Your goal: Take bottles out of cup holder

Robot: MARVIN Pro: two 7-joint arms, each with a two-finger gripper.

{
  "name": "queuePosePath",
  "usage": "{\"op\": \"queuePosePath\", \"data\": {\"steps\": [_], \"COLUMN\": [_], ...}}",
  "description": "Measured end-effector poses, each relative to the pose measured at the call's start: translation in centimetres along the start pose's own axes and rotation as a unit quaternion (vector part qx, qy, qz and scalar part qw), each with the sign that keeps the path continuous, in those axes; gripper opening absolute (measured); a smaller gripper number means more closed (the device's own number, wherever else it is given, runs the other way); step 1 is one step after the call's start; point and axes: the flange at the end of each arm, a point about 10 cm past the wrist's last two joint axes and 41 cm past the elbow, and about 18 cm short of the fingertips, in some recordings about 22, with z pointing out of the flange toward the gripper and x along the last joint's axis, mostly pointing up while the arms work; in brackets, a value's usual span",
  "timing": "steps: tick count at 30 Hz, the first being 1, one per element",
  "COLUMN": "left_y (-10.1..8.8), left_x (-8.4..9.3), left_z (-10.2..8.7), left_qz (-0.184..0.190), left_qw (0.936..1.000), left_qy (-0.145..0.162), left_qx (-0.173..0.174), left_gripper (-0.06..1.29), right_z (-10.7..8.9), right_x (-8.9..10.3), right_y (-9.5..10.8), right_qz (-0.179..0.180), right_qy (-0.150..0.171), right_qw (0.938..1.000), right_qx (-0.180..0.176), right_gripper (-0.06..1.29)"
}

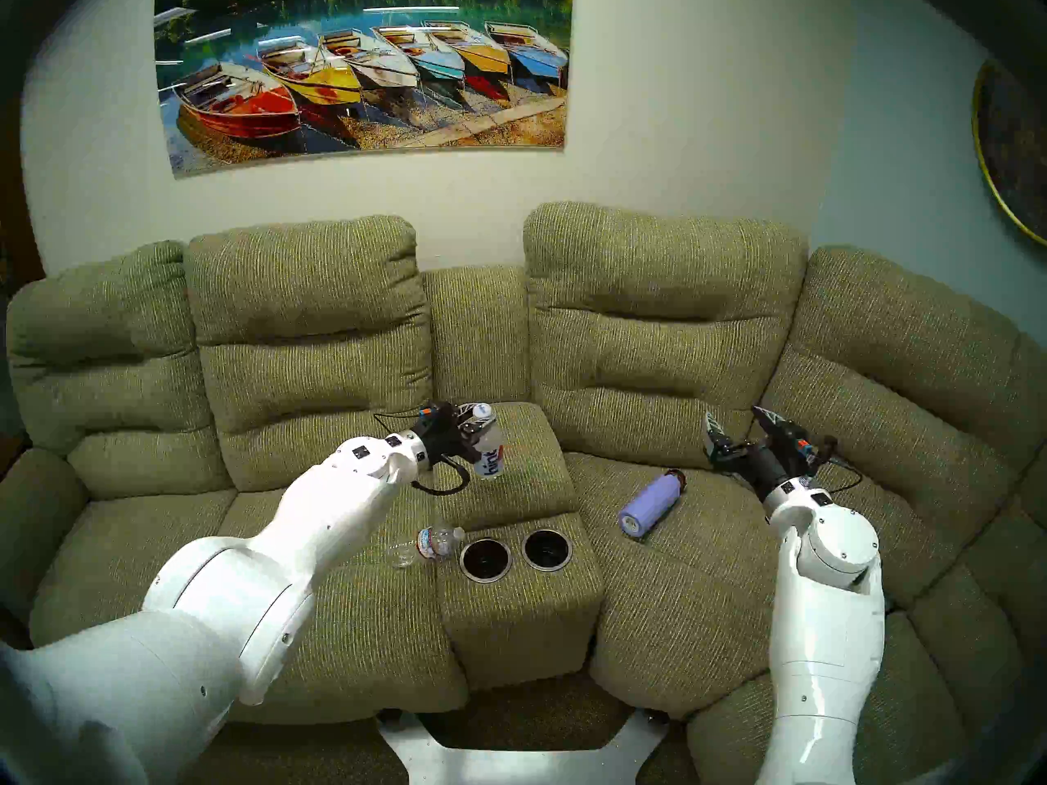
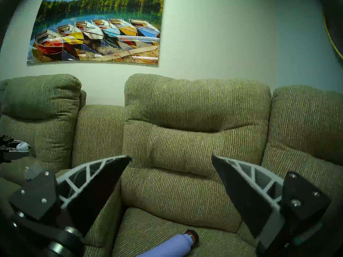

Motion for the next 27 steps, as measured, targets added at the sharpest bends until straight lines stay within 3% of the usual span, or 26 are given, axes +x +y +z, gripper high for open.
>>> {"op": "queuePosePath", "data": {"steps": [6, 13, 19, 27], "left_y": [-2.8, -4.5, -4.8, -4.2], "left_x": [-0.8, -0.6, -1.2, -3.0], "left_z": [-3.4, -5.8, -7.2, -9.0], "left_qz": [0.016, 0.031, 0.024, 0.006], "left_qw": [0.999, 0.9972, 0.9957, 0.989], "left_qy": [-0.01, -0.012, -0.032, -0.085], "left_qx": [0.041, 0.068, 0.084, 0.121], "left_gripper": [0.37, 0.37, 0.37, 0.37], "right_z": [0.0, 0.0, 0.0, 0.0], "right_x": [0.0, 0.0, 0.0, 0.1], "right_y": [0.0, 0.0, 0.0, 0.0], "right_qz": [0.0, 0.0, 0.0, -0.001], "right_qy": [0.0, 0.0, 0.0, 0.001], "right_qw": [1.0, 1.0, 1.0, 1.0], "right_qx": [0.0, 0.0, 0.0, 0.0], "right_gripper": [1.22, 1.22, 1.22, 1.22]}}
